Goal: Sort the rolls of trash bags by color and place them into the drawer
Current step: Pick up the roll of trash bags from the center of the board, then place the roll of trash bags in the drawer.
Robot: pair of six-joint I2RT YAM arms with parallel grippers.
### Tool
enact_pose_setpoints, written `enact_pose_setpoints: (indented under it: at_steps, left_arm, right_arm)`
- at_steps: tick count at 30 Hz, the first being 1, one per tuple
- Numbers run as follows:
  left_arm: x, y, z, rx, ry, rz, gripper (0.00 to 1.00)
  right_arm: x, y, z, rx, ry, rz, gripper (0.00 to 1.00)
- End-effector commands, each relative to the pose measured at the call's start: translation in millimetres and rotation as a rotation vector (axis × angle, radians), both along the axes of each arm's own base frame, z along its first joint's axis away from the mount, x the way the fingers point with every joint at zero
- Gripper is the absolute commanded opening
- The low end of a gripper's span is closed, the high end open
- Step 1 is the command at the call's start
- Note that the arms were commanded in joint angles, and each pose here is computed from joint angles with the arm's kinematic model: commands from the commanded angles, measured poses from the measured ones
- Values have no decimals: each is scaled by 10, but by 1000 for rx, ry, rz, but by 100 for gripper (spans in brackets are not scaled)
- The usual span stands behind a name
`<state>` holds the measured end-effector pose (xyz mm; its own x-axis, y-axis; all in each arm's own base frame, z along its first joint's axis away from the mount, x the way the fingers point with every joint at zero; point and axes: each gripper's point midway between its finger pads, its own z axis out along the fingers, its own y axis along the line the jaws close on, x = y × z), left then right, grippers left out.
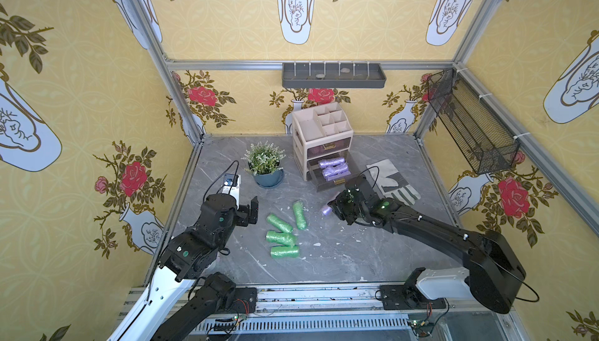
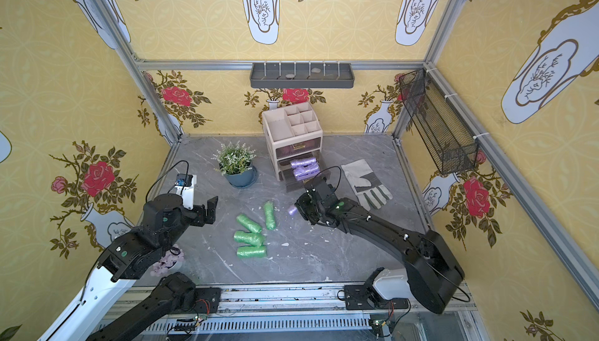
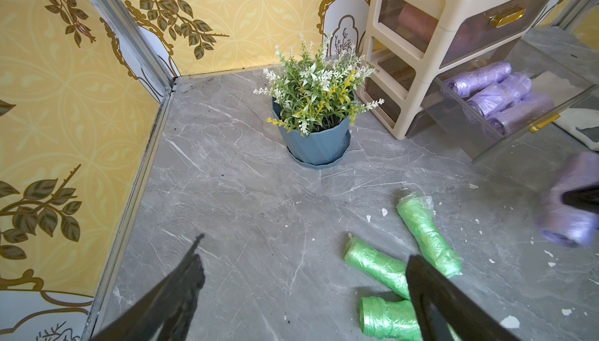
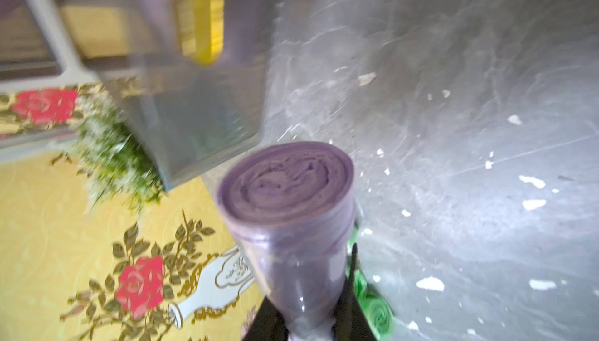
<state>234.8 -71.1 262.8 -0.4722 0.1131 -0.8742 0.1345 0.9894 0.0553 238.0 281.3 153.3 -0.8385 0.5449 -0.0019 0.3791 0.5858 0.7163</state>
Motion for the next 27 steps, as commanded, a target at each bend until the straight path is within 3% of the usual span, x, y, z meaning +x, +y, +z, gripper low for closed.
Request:
enact_pose_setpoints:
  at_steps: [1,5,9,18,27]
  left_arm:
    - [28,-34,1,-15,0,-5,98]
    - [55,-27,-26,-7,13,5,98]
    - [69,-29,-37,-10,19,10,98]
    - [75,-5,-55,-2,23,22,98]
    - [78,-4,-58,-10,27,18,98]
  right_arm:
    - [-321,-315,163,-210,-27,236,25]
    - [-256,-535,681,-331,-136,381,27]
    - [20,-628,1052,-480,-269,477,26]
    - [623,-388,1022,-687,-441,654,20]
    - [956,-101,986,-726,-541,724,19]
